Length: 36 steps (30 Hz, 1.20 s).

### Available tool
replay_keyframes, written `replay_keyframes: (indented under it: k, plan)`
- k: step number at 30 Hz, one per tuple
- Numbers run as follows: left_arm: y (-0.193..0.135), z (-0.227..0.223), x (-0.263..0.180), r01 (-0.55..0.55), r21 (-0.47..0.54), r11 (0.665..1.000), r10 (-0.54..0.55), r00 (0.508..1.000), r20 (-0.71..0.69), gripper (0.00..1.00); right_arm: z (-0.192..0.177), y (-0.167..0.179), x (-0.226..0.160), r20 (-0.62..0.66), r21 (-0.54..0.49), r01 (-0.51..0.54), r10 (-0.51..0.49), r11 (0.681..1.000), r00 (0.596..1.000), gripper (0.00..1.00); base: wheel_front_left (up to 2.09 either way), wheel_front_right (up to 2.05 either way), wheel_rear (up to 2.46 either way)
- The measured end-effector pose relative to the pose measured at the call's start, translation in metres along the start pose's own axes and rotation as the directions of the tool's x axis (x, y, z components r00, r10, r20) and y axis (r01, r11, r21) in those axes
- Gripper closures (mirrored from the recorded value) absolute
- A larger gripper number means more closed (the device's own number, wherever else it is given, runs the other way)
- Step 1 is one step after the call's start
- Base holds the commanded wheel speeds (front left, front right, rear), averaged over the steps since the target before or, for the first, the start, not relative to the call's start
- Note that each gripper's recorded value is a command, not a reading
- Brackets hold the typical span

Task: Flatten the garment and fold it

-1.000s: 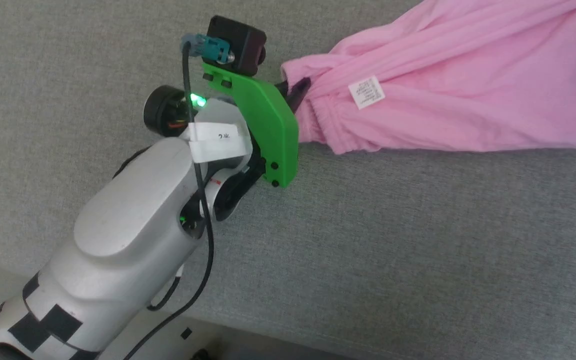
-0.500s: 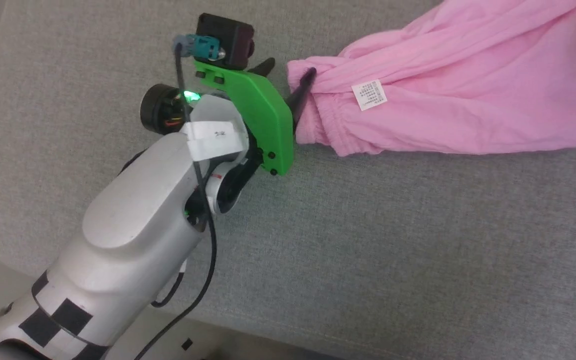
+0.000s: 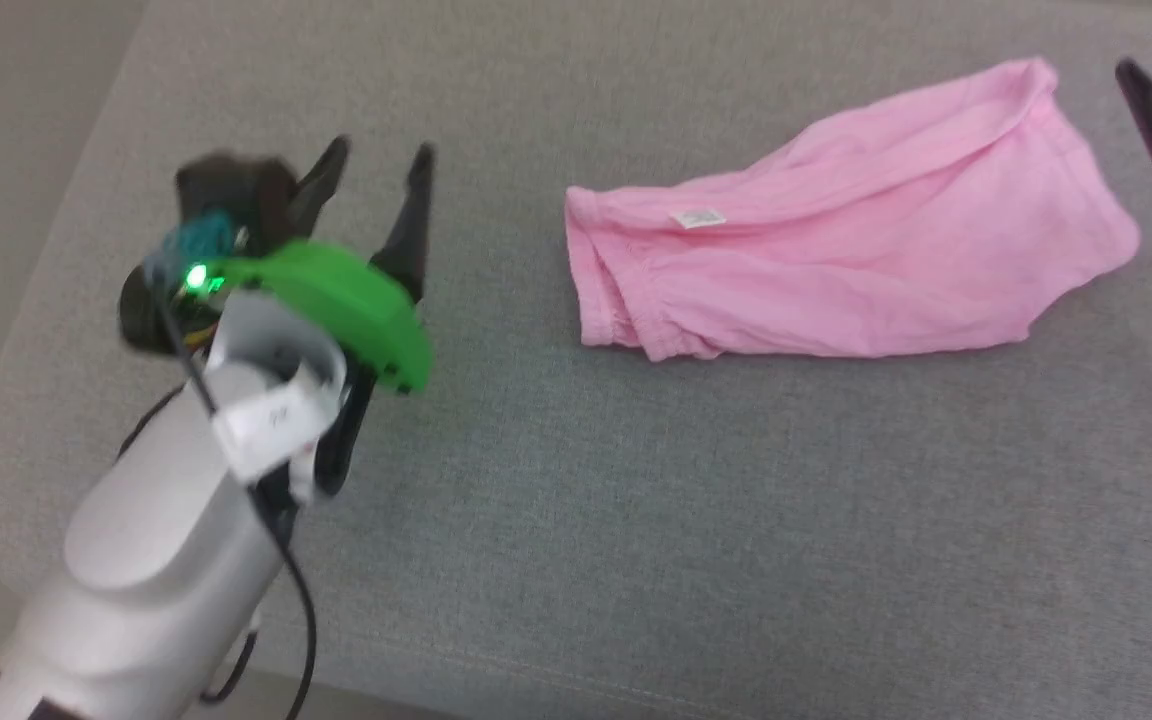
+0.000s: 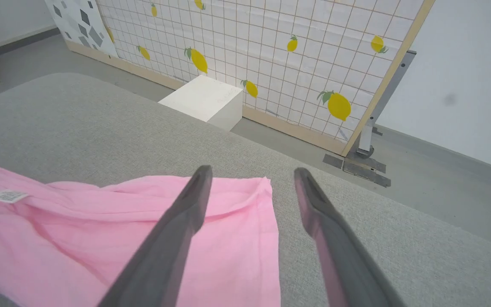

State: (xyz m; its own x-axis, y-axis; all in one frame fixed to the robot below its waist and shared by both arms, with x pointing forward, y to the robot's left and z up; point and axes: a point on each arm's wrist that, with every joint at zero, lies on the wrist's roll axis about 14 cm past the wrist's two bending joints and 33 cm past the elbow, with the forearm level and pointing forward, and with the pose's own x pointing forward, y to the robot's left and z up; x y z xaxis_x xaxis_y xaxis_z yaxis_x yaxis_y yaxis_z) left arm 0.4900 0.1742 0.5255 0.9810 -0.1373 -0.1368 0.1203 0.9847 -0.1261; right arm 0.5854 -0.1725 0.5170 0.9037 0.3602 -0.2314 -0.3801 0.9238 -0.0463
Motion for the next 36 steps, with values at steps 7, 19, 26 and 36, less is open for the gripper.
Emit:
replay_keyframes:
  k: [7, 19, 26, 36]
  plan:
    - [0.010, 0.001, -0.048, -0.048, 0.166, 0.985, 0.030, 0.993, 0.110, 0.00, -0.009, -0.007, -0.039, -0.020, 0.050, 0.055, -0.054, 0.997, 0.998, 0.00, 0.00, 0.00, 0.00]
    - [0.019, -0.025, -0.104, -0.143, 0.292, 0.946, 0.104, 0.984, 0.146, 0.00, -0.053, -0.010, -0.030, -0.261, 0.177, 0.121, -0.072, 0.977, 0.963, 0.00, 0.00, 0.00, 0.00]
    - [0.021, -0.045, -0.106, -0.160, 0.288, 0.944, 0.135, 0.985, 0.105, 0.00, -0.087, -0.019, -0.004, -0.444, 0.196, 0.173, -0.070, 0.965, 0.893, 0.00, 0.00, 0.00, 0.00]
    - [0.035, -0.070, -0.108, -0.215, 0.272, 0.938, 0.214, 0.976, 0.034, 0.00, -0.144, -0.005, 0.029, -0.628, 0.224, 0.183, -0.002, 0.957, 0.778, 0.00, 0.00, 0.00, 0.00]
